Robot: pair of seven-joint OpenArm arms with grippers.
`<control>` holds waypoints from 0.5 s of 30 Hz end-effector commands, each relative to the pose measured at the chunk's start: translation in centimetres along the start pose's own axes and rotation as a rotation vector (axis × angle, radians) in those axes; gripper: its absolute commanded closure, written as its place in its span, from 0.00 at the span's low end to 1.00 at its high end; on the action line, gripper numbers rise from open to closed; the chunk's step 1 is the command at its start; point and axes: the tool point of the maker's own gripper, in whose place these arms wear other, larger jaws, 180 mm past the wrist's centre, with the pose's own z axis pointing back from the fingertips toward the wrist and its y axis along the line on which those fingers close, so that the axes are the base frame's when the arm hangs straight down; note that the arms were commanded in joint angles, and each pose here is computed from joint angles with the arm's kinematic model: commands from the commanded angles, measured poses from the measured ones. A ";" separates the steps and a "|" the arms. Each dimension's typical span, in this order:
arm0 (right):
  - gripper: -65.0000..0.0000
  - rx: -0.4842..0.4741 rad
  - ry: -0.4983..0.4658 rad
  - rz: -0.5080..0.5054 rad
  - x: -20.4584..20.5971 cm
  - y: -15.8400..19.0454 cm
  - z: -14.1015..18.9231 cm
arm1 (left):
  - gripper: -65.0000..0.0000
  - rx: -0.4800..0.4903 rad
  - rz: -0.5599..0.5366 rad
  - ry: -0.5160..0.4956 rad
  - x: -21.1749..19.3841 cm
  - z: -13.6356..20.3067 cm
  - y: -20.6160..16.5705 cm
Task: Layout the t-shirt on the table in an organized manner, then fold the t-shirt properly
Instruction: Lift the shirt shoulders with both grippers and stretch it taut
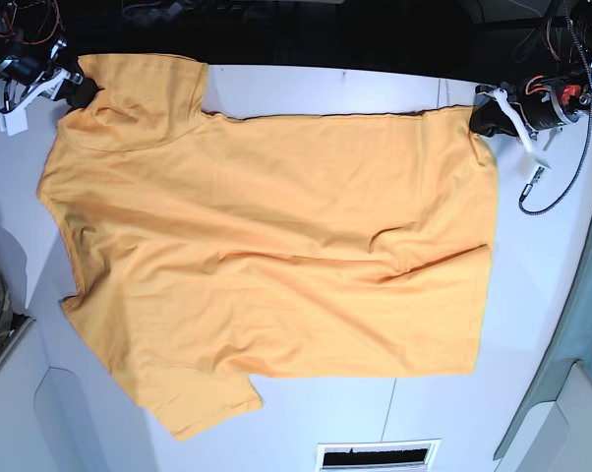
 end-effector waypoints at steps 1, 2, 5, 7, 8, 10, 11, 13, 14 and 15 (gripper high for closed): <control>1.00 -0.033 0.045 0.015 -0.7 -0.7 0.4 | 1.00 0.016 -0.020 0.013 -0.1 0.4 0.5; 1.00 -0.034 0.045 0.015 -0.7 -0.8 0.4 | 1.00 0.014 -0.018 0.002 0.1 0.4 0.5; 1.00 -0.035 0.047 0.012 -0.7 -0.8 0.4 | 1.00 -0.012 0.000 -0.025 0.8 0.6 0.2; 1.00 -0.037 0.044 0.012 -0.6 -0.9 0.5 | 1.00 -0.055 -0.001 -0.034 1.2 1.0 -0.4; 1.00 -0.040 0.044 0.009 -0.6 -1.0 0.7 | 1.00 -0.082 -0.009 -0.037 1.3 1.1 -0.9; 1.00 -0.048 0.033 0.007 -0.5 -1.2 1.2 | 1.00 -0.113 -0.005 -0.045 1.5 1.4 -1.3; 1.00 -0.051 0.025 0.010 -0.5 -1.3 1.6 | 1.00 -0.119 0.010 -0.056 1.7 1.6 -1.3; 1.00 -0.065 0.016 0.027 -0.6 -1.3 2.5 | 1.00 -0.116 0.036 -0.091 2.4 2.2 -0.8; 1.00 -0.073 0.013 0.039 -0.7 -1.3 3.0 | 1.00 -0.112 0.050 -0.112 2.8 2.6 -0.5; 1.00 -0.081 0.010 0.053 -0.8 -1.2 3.6 | 1.00 -0.108 0.064 -0.136 3.3 3.0 -0.1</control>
